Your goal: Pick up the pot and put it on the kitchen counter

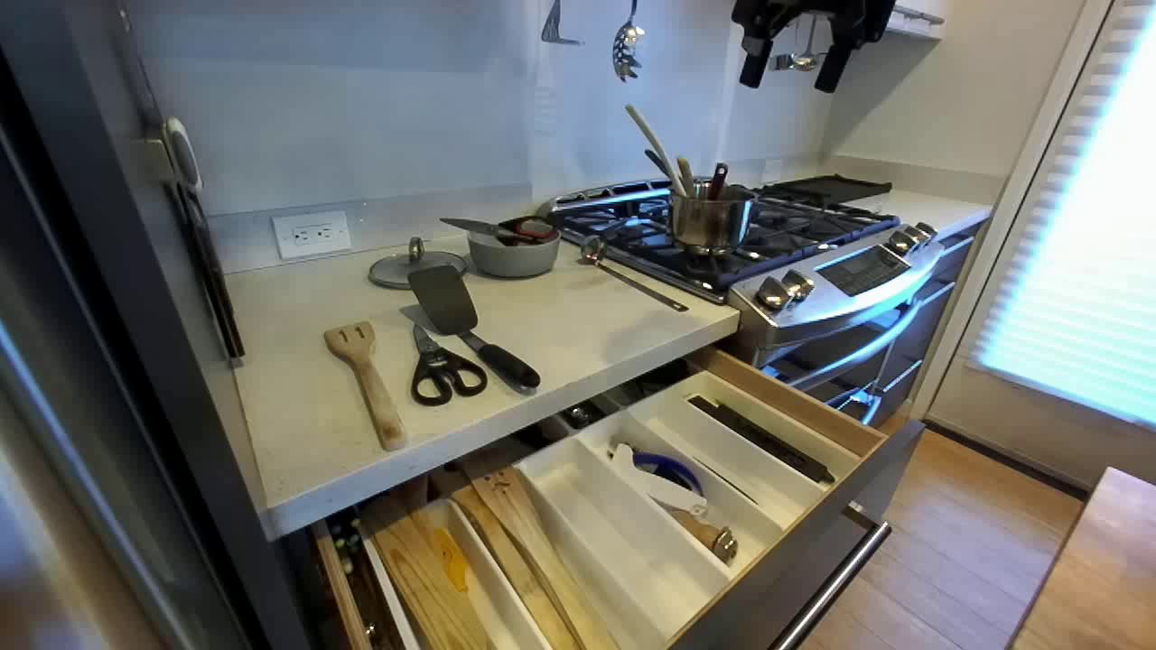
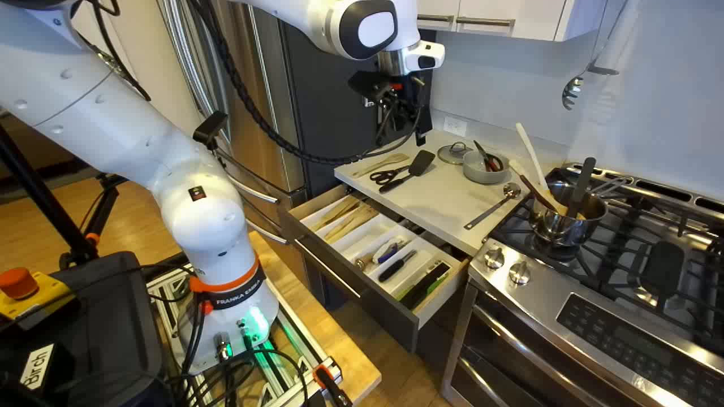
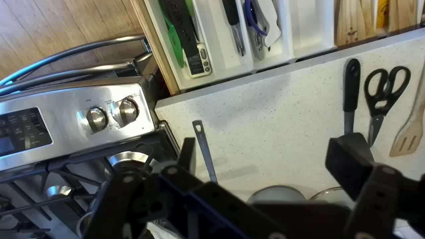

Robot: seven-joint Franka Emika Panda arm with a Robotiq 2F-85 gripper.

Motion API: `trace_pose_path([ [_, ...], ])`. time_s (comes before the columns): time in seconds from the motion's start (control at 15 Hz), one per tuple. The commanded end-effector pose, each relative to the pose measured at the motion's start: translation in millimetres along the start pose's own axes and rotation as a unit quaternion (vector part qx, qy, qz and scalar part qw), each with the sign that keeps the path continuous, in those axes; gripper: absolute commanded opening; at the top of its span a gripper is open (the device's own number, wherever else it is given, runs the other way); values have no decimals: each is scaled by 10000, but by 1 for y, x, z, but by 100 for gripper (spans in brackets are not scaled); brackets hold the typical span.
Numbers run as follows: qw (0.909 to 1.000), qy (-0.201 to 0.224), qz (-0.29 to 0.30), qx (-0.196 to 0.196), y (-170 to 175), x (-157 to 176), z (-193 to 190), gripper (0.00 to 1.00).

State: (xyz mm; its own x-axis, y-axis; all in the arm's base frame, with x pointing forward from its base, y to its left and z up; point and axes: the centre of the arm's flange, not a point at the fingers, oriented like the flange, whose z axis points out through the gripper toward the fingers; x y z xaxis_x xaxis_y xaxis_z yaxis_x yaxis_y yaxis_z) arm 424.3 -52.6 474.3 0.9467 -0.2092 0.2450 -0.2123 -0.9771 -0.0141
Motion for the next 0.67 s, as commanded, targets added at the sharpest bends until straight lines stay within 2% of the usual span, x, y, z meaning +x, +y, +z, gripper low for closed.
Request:
trace_pose_path([
  [0.0, 10000, 0, 0, 0, 0, 0, 0, 100],
  [0.13, 9980, -7, 625, 97, 39, 15, 7, 100],
  [0.33, 9886, -130, 1477, 246, 120, 32, 18, 100],
  [0.47, 9776, -225, 2062, 346, 175, 45, 27, 100],
  [0.6, 9630, -277, 2638, 484, 220, 56, 30, 100],
])
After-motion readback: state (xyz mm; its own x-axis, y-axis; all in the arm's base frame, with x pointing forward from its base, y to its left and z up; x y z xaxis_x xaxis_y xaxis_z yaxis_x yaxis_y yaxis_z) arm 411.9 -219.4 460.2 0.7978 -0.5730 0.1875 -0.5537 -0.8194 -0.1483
